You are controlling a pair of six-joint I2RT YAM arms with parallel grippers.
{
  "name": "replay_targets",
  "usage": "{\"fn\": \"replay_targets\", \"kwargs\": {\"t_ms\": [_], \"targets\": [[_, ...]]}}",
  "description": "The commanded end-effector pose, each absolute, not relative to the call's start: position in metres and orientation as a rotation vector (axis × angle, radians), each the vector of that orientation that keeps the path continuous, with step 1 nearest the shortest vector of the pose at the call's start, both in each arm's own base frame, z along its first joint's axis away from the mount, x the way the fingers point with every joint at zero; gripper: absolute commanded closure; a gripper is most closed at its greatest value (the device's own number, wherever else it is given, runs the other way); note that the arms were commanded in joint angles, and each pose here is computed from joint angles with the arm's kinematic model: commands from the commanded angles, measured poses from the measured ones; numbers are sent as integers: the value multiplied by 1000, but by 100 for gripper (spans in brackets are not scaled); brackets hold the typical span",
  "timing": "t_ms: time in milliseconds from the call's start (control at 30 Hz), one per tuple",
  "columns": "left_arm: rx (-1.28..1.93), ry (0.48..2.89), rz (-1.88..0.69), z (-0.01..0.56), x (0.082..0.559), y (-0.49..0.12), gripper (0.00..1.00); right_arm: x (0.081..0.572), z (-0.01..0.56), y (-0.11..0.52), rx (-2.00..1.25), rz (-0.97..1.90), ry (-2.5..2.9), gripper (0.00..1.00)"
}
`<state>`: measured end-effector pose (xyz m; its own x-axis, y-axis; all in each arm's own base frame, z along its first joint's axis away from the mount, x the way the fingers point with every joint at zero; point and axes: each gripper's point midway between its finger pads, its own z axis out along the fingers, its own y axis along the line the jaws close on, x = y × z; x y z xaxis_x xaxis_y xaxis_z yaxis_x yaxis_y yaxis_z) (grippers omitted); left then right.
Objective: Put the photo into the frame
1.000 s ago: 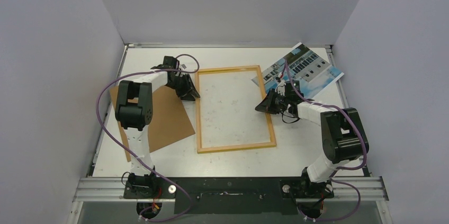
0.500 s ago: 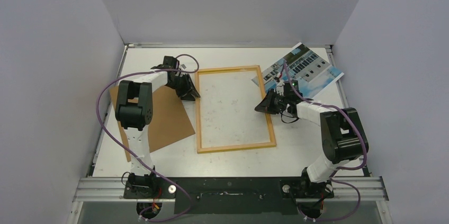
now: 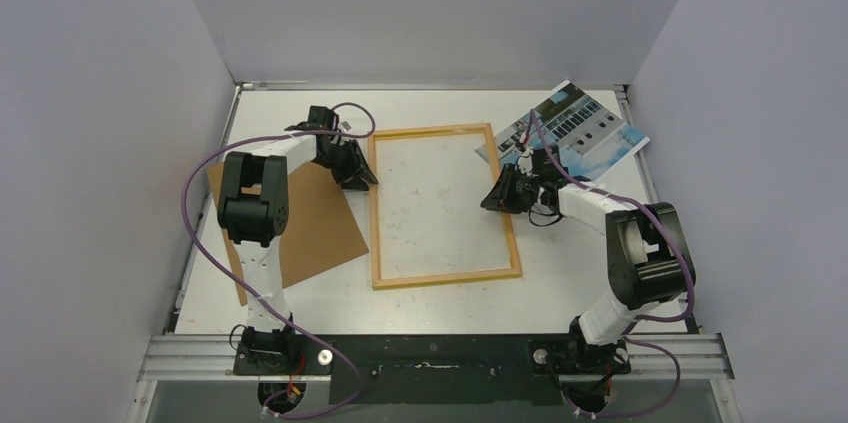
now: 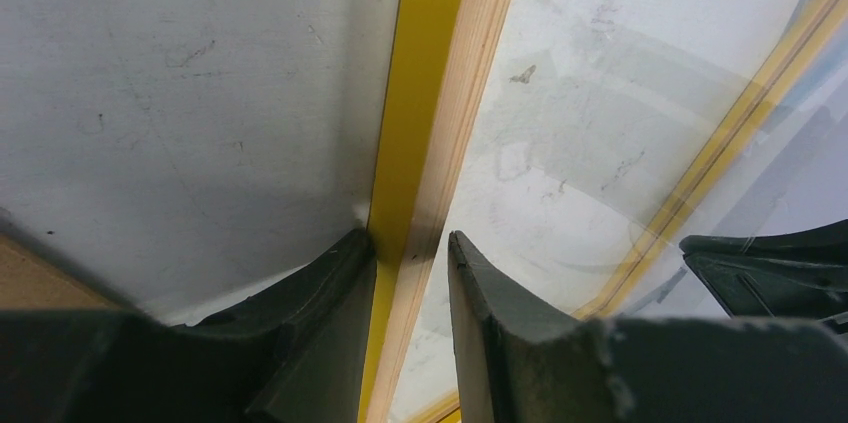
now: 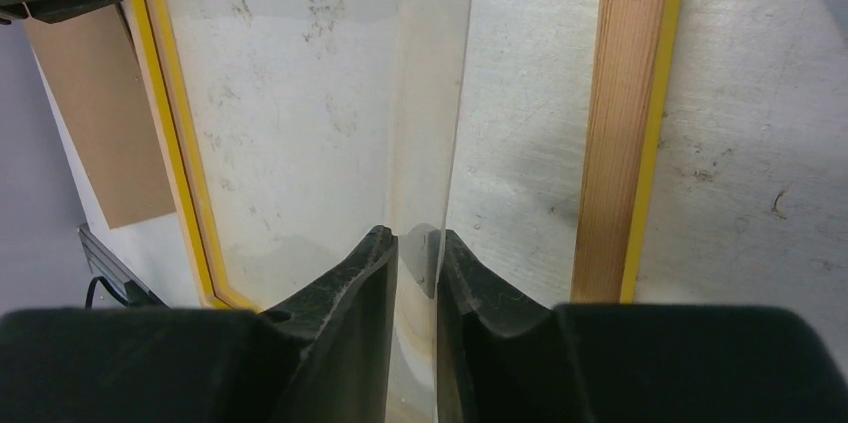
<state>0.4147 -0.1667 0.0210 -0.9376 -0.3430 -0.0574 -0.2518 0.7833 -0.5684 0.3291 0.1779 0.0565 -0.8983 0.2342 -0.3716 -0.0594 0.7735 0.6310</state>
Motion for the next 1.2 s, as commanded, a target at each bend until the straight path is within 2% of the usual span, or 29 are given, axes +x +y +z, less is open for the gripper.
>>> {"fn": "replay_targets", "kwargs": {"t_ms": [0, 133, 200, 633, 1033, 1167], "targets": [[-476, 2861, -742, 0, 406, -162, 68, 334, 76, 183, 66, 906, 2502, 78], [-479, 2863, -745, 1, 406, -162, 68, 338, 84, 182, 103, 894, 2513, 55], [-479, 2864, -751, 2, 405, -163, 68, 338, 85, 181, 114, 881, 2530, 50], [-473, 2864, -748, 4, 405, -162, 68, 335, 87, 160, 107, 701, 2624, 42], [-490, 2861, -738, 5, 406, -160, 67, 341, 100, 124, 116, 416, 2604, 45], [-493, 2853, -746, 8, 408, -159, 67, 339, 89, 117, 118, 360, 2630, 44]]}}
